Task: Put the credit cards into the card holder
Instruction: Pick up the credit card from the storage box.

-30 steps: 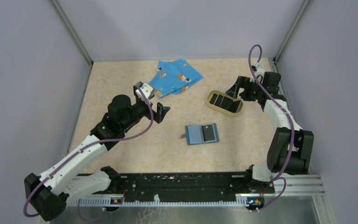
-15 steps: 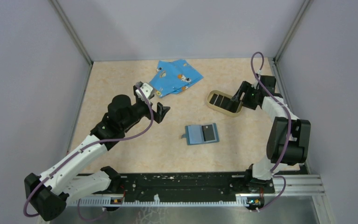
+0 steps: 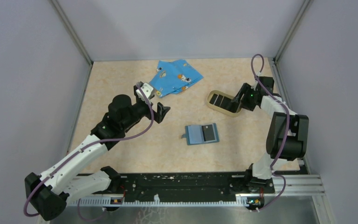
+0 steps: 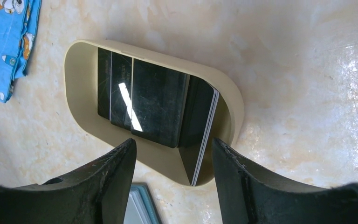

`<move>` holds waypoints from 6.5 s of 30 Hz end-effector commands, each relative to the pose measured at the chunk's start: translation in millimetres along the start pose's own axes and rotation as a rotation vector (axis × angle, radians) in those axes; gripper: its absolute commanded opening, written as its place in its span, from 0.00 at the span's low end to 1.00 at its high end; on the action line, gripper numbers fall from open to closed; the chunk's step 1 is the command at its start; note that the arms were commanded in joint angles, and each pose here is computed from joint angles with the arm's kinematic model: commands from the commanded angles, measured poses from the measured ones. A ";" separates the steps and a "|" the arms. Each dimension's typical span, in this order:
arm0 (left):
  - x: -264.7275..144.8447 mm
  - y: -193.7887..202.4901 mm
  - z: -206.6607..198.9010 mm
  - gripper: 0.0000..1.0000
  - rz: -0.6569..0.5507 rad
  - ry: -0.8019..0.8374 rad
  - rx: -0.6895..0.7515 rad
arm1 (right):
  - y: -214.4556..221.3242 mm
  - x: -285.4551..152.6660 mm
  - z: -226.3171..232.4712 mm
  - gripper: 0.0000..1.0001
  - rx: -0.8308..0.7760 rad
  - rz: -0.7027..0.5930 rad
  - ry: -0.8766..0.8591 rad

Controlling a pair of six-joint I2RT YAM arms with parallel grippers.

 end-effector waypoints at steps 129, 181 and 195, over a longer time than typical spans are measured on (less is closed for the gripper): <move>-4.3 -3.5 2.4 0.99 -0.020 -0.018 0.006 | -20.2 0.6 -44.3 0.03 0.169 0.052 -0.167; -5.2 -5.0 -0.2 0.99 -0.037 0.010 0.004 | -50.3 -116.3 -25.0 0.00 -0.259 -0.186 -0.501; 4.4 5.5 -34.4 0.99 -0.112 0.359 -0.107 | -12.4 -104.8 50.7 0.00 -0.509 -0.086 -0.899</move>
Point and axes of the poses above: each gripper's point midway between its finger pads, its own x axis out along the fingers, its own z axis along the line the jaws close on, y = z × x, the point moved 9 cm from there along -x, back along the fingers, and after that the axes turned 1 degree about x, right-handed, at the moved point
